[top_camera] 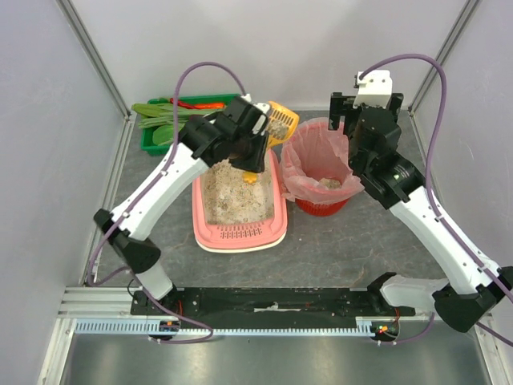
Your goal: Clean the litter box
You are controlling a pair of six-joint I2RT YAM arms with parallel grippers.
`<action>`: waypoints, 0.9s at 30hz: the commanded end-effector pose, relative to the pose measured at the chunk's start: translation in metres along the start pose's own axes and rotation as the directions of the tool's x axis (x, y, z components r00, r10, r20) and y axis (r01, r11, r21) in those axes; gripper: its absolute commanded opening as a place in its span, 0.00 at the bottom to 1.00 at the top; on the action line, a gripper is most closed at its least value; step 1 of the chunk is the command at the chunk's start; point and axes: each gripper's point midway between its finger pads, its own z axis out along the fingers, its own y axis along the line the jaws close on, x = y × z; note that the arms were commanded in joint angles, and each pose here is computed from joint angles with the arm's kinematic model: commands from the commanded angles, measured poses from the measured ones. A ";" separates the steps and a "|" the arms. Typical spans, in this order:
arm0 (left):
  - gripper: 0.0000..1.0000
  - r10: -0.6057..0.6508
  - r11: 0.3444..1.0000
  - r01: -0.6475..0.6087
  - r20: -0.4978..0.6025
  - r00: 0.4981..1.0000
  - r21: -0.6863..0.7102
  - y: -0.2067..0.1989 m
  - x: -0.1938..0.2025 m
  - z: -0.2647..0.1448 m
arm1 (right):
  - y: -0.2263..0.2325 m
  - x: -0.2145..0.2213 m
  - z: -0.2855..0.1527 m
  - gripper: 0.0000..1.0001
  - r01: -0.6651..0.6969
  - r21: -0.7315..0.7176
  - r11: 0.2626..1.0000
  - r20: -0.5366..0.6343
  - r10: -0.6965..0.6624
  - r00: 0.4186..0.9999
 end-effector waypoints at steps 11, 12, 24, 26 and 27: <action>0.02 0.219 0.972 -0.219 -0.008 0.976 -0.082 -0.038 -0.035 0.026 | -0.039 -0.002 -0.025 0.98 -0.052 0.103 0.993 0.061 0.046 0.997; 0.02 0.222 0.970 -0.222 -0.007 0.975 -0.095 -0.037 -0.035 0.026 | -0.041 -0.002 -0.027 0.98 -0.057 0.103 0.993 0.064 0.051 0.997; 0.02 0.417 0.848 -0.396 -0.017 0.909 -0.351 -0.037 -0.034 0.032 | -0.050 -0.003 -0.031 0.98 -0.043 0.126 0.991 0.079 0.033 0.996; 0.02 0.464 0.813 -0.428 -0.005 0.886 -0.395 -0.040 -0.038 0.030 | -0.050 -0.003 -0.031 0.98 -0.036 0.125 0.992 0.079 0.027 0.997; 0.02 0.503 0.774 -0.449 0.004 0.864 -0.446 -0.037 -0.047 0.027 | -0.050 -0.003 -0.032 0.98 -0.037 0.127 0.991 0.080 0.027 0.996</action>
